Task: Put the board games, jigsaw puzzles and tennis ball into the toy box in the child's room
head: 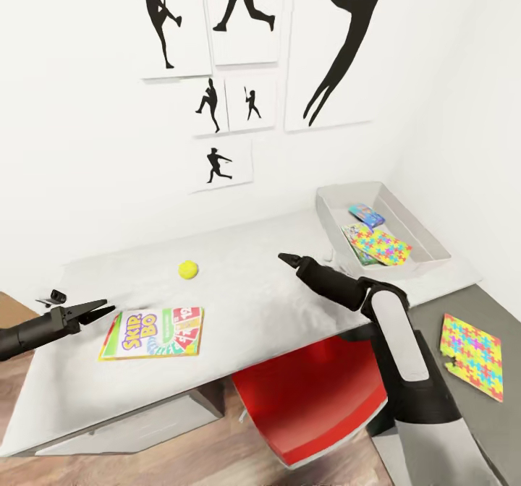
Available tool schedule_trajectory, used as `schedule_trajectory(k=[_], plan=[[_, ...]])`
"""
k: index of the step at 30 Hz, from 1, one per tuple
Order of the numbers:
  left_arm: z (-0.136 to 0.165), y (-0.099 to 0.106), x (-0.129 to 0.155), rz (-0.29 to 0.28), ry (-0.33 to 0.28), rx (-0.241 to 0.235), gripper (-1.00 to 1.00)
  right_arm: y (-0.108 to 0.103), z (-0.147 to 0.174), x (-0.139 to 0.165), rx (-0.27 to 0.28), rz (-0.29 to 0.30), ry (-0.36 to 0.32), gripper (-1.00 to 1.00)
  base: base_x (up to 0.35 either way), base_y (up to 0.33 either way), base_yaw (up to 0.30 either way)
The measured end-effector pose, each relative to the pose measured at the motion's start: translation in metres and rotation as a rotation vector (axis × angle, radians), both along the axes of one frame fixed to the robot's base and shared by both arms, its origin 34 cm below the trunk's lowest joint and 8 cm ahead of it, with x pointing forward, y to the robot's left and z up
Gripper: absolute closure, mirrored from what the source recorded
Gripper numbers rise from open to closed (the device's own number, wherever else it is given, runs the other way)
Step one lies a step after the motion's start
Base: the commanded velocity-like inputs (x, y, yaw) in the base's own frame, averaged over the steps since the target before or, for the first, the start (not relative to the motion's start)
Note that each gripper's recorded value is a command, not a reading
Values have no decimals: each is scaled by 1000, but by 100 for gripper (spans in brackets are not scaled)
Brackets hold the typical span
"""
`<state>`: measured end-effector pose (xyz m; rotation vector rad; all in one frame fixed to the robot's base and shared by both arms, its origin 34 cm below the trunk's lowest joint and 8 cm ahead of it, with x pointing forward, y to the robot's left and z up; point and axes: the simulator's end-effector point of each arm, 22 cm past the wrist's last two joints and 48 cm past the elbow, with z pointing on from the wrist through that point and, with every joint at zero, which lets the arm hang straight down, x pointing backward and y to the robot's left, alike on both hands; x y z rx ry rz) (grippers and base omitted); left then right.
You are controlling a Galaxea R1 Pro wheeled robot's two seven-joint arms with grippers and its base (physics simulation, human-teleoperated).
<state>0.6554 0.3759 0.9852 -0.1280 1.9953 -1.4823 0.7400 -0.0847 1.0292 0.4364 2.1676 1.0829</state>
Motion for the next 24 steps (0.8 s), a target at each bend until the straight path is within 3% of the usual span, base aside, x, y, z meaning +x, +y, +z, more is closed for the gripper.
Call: schedule_trajectory(k=[11,24], plan=[[-3,1,0,2,6,1,-100,39,-10,2,-36,45,49,-100,-48,65,238],[-5,9,-1,7,15,15,-100,50,-41,6,-70,68,122,-100,-3,4,265]])
